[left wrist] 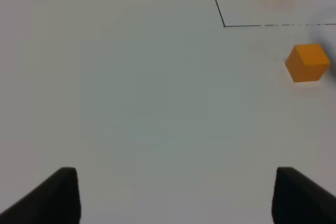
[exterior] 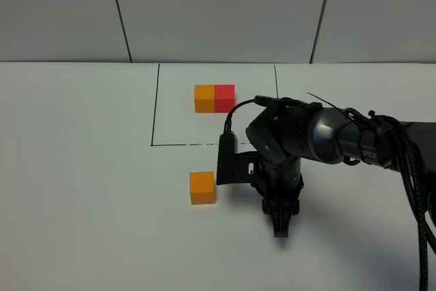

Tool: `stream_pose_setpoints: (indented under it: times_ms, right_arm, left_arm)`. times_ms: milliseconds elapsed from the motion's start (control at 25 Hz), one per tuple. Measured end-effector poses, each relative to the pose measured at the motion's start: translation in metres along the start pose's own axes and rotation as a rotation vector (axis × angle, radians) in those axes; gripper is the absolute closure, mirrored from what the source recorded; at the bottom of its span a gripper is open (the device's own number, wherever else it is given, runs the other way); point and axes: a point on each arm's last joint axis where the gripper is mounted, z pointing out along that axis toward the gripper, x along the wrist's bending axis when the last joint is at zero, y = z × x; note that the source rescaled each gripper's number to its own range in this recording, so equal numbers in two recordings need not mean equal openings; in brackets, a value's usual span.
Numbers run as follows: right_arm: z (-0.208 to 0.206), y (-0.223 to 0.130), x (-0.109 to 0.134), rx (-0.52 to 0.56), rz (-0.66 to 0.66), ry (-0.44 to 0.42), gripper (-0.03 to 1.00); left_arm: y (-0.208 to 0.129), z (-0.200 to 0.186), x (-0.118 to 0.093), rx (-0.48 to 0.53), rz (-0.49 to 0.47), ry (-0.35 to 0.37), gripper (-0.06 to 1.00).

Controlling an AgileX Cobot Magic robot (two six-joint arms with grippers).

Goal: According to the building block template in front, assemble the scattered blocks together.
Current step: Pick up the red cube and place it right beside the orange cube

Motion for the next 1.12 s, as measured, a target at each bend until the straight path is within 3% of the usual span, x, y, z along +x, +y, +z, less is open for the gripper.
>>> stream_pose_setpoints:
  times_ms: [320,720,1120]
  right_arm:
    - [0.0000,0.0005,0.0003,-0.005,-0.016,0.003,0.97]
    - [-0.0003,0.0027,0.0059,-0.031,-0.039,0.065,0.97]
    - [-0.0002,0.0045,0.0020,-0.051,-0.114,0.019,0.97]
  left_arm:
    - [0.0000,0.0000,0.0000,0.000,0.000,0.000,0.11]
    - [0.0000,0.0000,0.0000,0.000,0.000,0.000,0.11]
    - [0.0000,0.0000,0.0000,0.000,0.000,0.000,0.11]
